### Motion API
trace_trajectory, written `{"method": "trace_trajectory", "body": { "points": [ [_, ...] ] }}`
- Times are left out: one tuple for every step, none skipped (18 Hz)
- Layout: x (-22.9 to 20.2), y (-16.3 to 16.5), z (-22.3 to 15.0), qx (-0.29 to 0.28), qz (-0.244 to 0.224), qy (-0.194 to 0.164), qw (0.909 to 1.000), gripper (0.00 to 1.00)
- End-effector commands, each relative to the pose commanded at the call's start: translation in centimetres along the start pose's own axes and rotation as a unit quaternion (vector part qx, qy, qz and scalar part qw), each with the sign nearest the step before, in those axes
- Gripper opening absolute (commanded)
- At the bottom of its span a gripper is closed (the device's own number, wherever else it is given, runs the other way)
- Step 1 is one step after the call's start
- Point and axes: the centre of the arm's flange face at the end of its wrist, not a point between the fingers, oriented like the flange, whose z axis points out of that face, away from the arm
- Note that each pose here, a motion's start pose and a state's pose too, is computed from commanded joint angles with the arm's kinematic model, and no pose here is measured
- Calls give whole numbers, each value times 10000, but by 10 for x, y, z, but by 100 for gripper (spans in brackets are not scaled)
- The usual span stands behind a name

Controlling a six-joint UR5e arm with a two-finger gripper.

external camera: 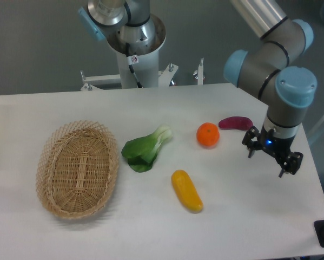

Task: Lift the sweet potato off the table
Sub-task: 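Lower the gripper over the purple sweet potato, fingers straddling it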

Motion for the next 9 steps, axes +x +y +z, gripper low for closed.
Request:
{"method": "trace_trajectory", "body": {
  "points": [
    [3, 3, 0, -3, 303, 28, 9995, 100],
    [8, 7, 6, -8, 685, 102, 9976, 100],
    [12, 10, 12, -30, 1075, 172, 9941, 100],
    [15, 19, 16, -39, 1330, 230, 9908, 100],
    [17, 28, 16, -38, 1481, 248, 9887, 100],
    [20, 35, 20, -24, 1552, 295, 9874, 100],
    [23, 44, 24, 6, 1598, 344, 9865, 100],
    [24, 52, 26, 21, 1700, 374, 9847, 100],
    [25, 57, 25, 26, 1857, 377, 9819, 100]
  ]
}}
